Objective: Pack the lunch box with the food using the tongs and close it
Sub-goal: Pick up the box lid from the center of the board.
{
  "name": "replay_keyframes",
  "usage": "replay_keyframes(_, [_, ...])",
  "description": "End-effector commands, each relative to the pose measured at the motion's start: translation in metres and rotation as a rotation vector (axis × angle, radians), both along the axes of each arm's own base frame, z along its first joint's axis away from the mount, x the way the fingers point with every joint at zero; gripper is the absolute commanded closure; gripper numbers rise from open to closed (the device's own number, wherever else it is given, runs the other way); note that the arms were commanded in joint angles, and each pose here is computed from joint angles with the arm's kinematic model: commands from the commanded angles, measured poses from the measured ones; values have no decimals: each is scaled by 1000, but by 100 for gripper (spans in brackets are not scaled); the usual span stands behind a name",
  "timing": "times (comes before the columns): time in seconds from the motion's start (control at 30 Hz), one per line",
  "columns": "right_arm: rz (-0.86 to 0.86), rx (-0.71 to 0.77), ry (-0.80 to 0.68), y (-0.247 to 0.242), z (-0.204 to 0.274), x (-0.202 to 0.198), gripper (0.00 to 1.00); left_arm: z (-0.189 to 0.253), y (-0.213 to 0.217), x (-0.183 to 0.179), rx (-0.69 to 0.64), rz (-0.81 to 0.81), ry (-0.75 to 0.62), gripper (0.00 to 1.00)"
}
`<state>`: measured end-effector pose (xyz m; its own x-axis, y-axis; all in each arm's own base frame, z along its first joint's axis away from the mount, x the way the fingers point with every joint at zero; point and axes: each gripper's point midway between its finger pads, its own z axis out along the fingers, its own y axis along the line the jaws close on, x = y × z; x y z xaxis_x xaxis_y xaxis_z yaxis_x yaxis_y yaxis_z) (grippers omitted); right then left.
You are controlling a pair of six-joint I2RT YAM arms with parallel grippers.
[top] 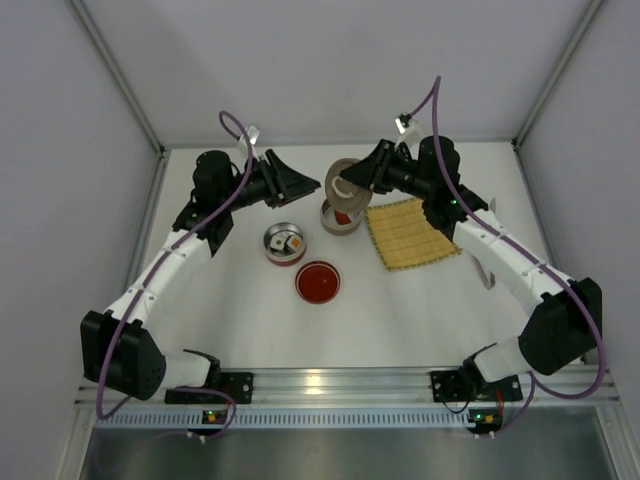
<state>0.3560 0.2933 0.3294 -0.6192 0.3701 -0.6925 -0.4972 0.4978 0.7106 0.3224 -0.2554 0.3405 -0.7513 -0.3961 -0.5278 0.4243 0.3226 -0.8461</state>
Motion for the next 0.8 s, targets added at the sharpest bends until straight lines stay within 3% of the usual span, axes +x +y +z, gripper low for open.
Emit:
replay_keyframes(0.0, [-23,19,-103,-2,42,-4,100,-1,-1,5,-10,28,29,52])
replay_keyframes(0.77, [17,-34,-126,22,35,-7,100,-9,-33,2,-9,-9,57,46])
